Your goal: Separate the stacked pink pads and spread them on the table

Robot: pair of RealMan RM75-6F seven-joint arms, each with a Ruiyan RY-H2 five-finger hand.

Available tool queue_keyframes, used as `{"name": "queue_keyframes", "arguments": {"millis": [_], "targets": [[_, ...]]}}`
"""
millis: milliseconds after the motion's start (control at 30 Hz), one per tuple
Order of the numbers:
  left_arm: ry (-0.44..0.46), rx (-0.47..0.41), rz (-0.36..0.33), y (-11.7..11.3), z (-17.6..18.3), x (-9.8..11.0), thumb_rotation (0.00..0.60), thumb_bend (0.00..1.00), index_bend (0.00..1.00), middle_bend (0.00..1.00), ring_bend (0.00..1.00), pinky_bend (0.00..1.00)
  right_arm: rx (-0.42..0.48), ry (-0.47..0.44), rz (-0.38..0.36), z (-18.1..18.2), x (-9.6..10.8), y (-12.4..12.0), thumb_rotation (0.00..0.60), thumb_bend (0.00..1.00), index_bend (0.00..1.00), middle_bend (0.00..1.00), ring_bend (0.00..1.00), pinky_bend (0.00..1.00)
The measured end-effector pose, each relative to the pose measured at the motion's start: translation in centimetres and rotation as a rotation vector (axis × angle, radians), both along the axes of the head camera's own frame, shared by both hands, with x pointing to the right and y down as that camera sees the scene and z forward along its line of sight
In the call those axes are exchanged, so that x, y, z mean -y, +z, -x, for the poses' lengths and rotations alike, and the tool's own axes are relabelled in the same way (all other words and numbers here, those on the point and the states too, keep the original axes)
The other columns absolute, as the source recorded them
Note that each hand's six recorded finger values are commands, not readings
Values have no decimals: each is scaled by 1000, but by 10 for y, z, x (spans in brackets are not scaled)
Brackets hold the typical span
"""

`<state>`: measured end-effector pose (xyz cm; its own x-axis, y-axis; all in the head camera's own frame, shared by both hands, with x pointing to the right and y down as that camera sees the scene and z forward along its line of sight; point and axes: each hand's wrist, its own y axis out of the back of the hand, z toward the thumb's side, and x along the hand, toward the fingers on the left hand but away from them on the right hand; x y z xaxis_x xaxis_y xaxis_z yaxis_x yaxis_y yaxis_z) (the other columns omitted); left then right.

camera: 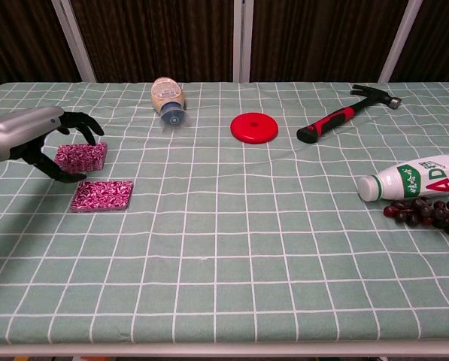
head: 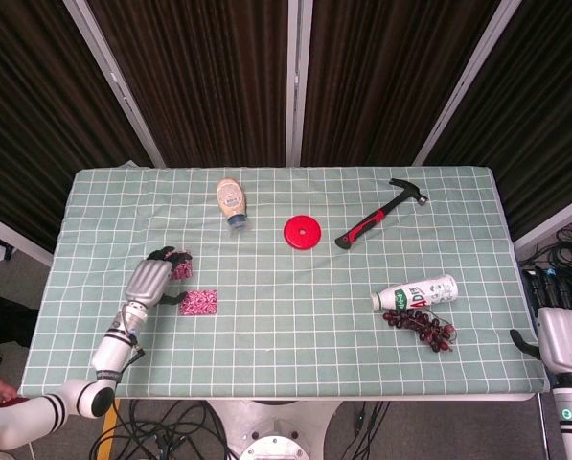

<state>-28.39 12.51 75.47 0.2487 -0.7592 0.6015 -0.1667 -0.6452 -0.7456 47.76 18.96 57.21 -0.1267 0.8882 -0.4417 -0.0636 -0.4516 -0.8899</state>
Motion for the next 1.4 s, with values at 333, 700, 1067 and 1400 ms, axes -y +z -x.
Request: {"name": "queue_keyframes", "arguments": {"millis": [333,700,1067,1400], "targets": [[40,31,73,-8,-20,-30,600,202,225,286,101,178,0,7,0,-3,0,0,600,146,0,0,0,0],[21,34,41,-3,-29,-37,600,197,217,280,101,178,2,15,7,-7,-2,3,600,147,0,0,0,0],[18,56,47,3,-28,-44,600,196,217,281,101,178,2,17,6,-8,-2,2,600,147,0,0,0,0],[14,63,46,7,-27,-45,600,198,219,297,101,178,1,19,10,-8,-2,3,600,147,0,0,0,0]]}}
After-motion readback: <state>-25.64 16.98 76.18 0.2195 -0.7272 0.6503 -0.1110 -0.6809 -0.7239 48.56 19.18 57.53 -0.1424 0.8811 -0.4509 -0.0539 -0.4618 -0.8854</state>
